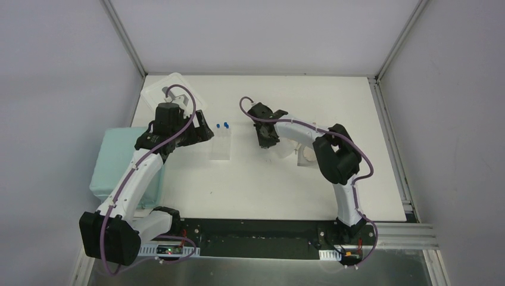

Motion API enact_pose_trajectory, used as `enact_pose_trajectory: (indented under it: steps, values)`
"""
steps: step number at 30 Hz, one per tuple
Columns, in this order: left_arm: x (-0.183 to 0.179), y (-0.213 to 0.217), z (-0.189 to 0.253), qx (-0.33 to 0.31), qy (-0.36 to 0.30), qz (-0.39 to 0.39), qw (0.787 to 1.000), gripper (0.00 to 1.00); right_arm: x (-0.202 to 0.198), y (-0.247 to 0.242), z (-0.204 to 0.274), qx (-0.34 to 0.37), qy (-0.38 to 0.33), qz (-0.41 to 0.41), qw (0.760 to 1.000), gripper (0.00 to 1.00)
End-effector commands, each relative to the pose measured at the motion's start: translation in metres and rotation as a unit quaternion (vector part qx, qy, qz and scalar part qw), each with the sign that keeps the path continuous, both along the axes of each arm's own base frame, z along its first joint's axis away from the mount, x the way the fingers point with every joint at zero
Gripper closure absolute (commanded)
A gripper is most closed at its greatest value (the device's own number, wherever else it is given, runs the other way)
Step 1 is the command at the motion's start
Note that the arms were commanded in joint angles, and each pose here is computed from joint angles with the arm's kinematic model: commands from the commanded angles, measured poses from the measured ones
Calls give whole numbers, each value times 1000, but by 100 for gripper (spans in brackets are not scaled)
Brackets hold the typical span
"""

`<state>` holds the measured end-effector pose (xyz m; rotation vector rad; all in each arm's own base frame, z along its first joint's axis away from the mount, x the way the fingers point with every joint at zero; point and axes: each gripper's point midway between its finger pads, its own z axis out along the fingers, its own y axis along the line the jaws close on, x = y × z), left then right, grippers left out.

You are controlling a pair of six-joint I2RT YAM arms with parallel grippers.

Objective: Organize the chemistry lab equipment

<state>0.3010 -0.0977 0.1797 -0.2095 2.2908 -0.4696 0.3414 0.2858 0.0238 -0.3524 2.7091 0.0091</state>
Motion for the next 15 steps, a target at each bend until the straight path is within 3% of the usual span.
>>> enact_pose_trajectory:
  steps: [1, 15]
  values:
    - [-7, -8, 12, -38, -2, -7, 999, 15, -11, 15, 15, 65, -9, 42, 997, 95]
    - [-26, -64, 24, -200, 80, -72, 974, 16, -86, 46, 123, 196, -149, 176, 953, 95]
